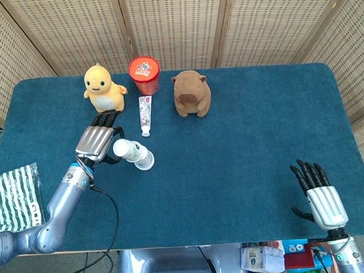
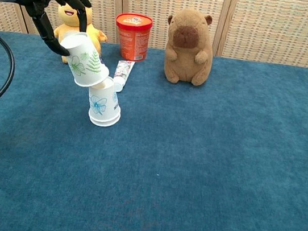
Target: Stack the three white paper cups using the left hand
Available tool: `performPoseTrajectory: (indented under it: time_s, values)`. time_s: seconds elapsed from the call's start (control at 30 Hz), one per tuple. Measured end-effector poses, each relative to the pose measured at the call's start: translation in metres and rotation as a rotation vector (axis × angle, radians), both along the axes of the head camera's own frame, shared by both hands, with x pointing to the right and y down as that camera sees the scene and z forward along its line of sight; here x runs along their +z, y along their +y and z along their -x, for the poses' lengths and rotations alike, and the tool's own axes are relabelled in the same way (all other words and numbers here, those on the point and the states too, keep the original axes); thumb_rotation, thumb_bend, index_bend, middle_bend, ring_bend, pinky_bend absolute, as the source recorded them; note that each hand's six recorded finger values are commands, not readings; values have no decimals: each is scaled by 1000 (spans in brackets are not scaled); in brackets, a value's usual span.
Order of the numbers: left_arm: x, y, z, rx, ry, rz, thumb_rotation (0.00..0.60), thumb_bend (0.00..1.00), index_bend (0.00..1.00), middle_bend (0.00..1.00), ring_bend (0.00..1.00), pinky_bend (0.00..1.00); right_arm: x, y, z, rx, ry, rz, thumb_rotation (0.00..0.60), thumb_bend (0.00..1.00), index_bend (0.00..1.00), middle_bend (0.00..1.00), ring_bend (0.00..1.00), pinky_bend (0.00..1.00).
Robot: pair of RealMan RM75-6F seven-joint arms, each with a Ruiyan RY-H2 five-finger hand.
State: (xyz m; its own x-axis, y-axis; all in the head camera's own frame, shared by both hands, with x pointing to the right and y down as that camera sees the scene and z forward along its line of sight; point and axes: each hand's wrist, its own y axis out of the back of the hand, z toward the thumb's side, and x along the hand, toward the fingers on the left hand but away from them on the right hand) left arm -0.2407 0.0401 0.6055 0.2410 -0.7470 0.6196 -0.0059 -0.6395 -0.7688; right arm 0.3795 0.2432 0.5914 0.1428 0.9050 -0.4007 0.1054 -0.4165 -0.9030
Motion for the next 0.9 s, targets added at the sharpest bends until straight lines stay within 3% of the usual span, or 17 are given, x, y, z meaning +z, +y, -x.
performPoseTrajectory:
  time_s: [0.27,0.5,0.6,0.77,0.9]
  values:
    - [14,-3,-8,-7,-18,2,600,242,469,0,0,0,1,1,1,-6,-4,7,600,0,0,0,0,0]
    - [33,6,-18,-3,-3,23,600,242,466,0,0,0,2,1,3,-11,-4,10,600,0,0,0,0,0]
    - [36,9,-18,0,-9,35,600,242,390,0,0,0,1,1,3,-11,-5,8,600,0,0,0,0,0]
    - [37,9,-16,-5,-26,56,600,242,143,0,0,0,1,1,2,-9,-5,8,600,0,0,0,0,0]
    - [31,5,-12,-19,-27,47,600,242,87,0,0,0,2,2,3,-12,-4,11,600,0,0,0,0,0]
